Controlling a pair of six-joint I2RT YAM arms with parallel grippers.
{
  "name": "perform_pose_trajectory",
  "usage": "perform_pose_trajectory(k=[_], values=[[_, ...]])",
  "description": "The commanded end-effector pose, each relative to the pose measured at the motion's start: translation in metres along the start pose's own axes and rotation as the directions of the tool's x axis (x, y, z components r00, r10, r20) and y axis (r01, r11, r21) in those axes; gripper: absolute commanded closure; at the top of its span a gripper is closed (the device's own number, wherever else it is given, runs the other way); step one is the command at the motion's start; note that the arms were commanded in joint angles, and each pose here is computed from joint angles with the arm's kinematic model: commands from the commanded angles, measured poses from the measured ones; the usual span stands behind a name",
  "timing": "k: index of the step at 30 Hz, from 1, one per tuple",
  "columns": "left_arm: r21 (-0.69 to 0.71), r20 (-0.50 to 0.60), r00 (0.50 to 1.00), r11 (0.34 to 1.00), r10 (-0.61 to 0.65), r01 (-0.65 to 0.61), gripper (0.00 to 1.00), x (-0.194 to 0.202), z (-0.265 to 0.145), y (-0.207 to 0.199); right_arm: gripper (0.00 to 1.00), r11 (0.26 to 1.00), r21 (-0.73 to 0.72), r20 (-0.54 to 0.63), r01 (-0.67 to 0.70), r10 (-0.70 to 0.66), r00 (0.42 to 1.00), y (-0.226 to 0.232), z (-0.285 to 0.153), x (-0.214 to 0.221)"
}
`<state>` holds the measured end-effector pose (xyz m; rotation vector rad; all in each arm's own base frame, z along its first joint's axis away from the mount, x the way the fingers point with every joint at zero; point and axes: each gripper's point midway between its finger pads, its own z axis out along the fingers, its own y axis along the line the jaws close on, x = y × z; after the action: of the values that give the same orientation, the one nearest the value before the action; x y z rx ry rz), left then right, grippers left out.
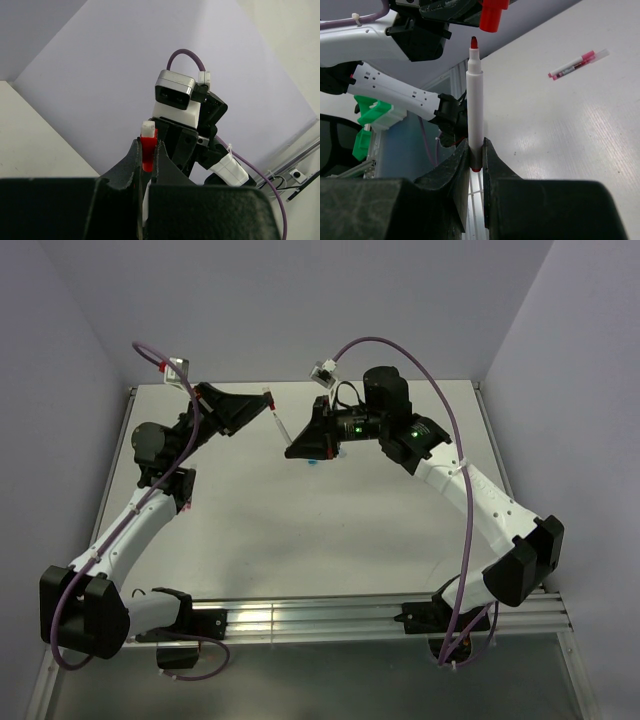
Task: Insert the pens into the pen caps
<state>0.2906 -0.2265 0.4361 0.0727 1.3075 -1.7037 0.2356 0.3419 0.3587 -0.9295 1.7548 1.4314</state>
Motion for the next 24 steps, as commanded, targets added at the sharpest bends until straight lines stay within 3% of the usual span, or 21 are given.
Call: perform_pose_trajectory(k=[1, 24], values=[[0.057, 0.002, 0.999, 0.997, 0.044, -0.044, 1.0, -0.001, -0.001, -0.017, 1.0, 0.998, 0.0, 0.047, 0.063, -0.063, 0.997, 0.006, -0.003, -0.02], [0.053, -0.047, 0.998, 0.998, 0.03, -0.027, 1.0, 0.017, -0.004, -0.014, 1.0, 0.998, 0.025, 0.061, 0.056, -0.057, 0.996, -0.003, -0.008, -0.028]])
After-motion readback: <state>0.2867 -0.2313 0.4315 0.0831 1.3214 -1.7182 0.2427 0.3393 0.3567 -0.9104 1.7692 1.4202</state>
